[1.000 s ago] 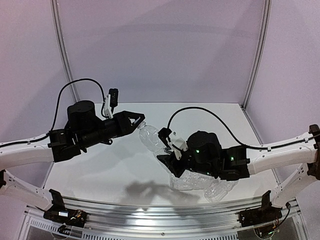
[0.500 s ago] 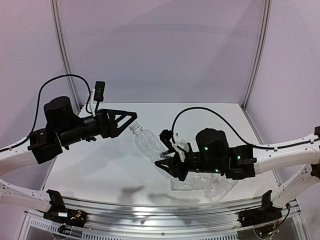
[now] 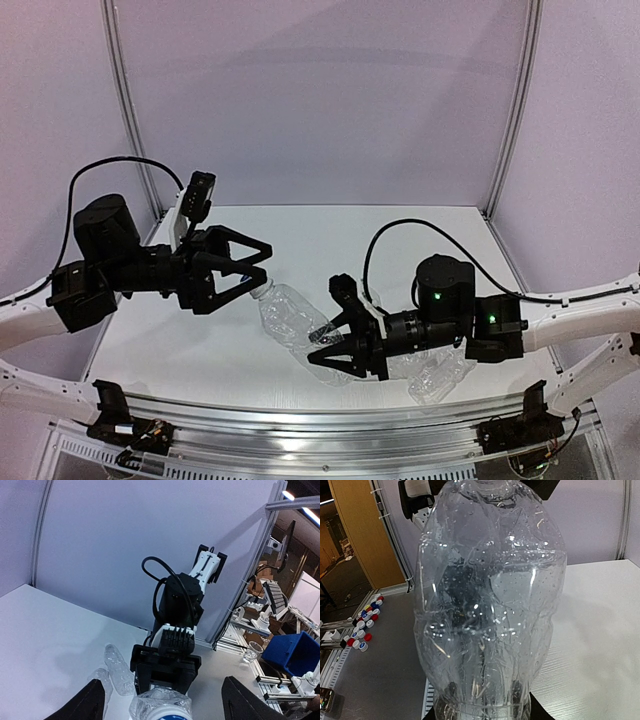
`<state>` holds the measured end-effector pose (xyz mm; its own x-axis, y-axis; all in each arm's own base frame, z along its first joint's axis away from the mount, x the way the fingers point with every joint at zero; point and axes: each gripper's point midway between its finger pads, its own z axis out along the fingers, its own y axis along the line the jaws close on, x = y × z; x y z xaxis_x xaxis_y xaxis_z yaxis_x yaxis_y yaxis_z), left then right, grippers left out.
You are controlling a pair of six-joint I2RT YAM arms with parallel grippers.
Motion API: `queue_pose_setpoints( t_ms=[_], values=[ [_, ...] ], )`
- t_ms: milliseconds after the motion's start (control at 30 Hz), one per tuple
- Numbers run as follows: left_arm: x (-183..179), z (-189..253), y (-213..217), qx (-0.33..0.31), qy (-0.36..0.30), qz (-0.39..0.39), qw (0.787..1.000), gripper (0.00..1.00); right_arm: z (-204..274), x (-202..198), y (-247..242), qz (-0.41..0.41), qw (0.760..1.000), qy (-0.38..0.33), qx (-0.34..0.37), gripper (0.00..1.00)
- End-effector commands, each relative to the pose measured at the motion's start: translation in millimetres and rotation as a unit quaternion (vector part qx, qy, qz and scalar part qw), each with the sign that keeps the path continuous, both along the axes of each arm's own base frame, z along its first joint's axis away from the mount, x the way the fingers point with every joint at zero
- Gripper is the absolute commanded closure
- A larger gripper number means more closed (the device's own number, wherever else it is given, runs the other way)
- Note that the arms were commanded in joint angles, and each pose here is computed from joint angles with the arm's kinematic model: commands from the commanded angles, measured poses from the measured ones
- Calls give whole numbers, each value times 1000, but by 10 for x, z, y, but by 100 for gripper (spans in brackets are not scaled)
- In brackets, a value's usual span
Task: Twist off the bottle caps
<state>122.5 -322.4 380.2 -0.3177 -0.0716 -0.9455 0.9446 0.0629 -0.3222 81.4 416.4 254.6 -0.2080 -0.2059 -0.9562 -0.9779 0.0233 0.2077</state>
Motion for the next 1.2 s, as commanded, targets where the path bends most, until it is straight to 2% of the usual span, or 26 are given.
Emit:
queue_pose_setpoints(
  t_ms=[0, 67, 267, 500, 667, 833, 1000, 1067, 1167],
  values=[
    [-149, 130, 31, -8, -28, -25, 999, 21, 104, -39, -72, 5, 1000, -8, 23, 100],
    [-144, 134, 32, -8, -28, -23, 999, 25, 113, -36, -94, 2, 1000, -10, 26, 100],
    [-120, 119, -5, -4, -27, -21, 999, 50, 114, -39, -96, 2, 1000, -9, 26, 100],
    [-93, 85, -47, 6, -22, -20, 1000, 68, 134, -18, -103, -5, 1000, -9, 27, 100],
    [104, 51, -62, 13, 7, 32, 999, 69, 96, 142, -102, -49, 999, -14, 16, 100],
    [469, -99, -98, 17, 75, 131, 988, 72, -3, 516, -167, -157, 987, -31, -8, 100],
    [751, -322, -160, 32, 129, 196, 972, 71, -255, 1133, -382, -337, 936, -63, -76, 100],
    [839, -381, -176, 31, 140, 214, 966, 70, -341, 1186, -363, -347, 930, -70, -94, 100],
    [882, -409, -231, 32, 148, 216, 965, 70, -412, 1161, -257, -329, 936, -66, -104, 100]
  ],
)
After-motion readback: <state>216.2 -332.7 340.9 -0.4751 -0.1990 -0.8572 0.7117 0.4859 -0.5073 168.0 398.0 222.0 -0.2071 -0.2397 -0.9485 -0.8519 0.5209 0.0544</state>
